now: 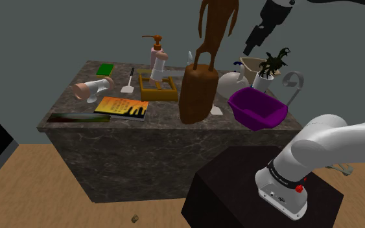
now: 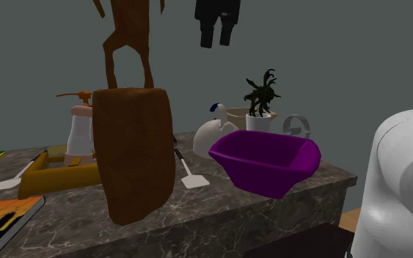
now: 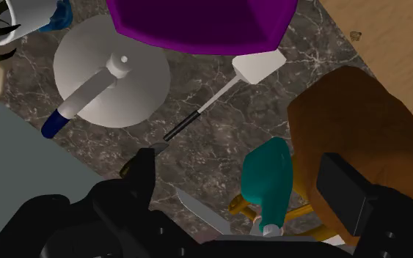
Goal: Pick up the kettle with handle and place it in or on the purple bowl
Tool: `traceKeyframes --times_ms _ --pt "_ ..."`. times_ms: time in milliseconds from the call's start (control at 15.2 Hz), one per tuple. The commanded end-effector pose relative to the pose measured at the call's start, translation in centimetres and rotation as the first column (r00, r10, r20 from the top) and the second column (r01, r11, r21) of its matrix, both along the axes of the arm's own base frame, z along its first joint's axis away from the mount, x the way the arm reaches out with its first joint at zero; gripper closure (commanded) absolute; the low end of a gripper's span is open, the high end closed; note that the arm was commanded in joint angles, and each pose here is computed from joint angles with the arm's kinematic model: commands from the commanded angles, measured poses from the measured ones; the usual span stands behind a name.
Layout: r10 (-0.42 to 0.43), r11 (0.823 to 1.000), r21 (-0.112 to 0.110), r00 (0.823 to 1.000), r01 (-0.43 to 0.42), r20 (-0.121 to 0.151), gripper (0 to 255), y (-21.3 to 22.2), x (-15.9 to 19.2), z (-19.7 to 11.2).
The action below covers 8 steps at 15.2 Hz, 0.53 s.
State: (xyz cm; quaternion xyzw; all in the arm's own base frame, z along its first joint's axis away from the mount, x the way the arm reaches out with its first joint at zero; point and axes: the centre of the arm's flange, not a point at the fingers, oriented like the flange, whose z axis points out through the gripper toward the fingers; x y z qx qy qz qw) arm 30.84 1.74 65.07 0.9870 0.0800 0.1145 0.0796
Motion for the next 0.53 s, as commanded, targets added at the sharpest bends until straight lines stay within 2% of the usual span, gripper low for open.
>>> traceKeyframes --times_ms 0,198,462 --pt "0.0 1.0 0.0 1.0 0.0 0.0 0 0.0 0.0 0.0" --pt "-0.114 0.993 0.035 0.993 0.114 -0.011 0 -2.7 3.0 -1.4" --pt "-0.263 0.961 0.079 0.964 0.265 -0.032 0 -6.7 6.4 -3.4"
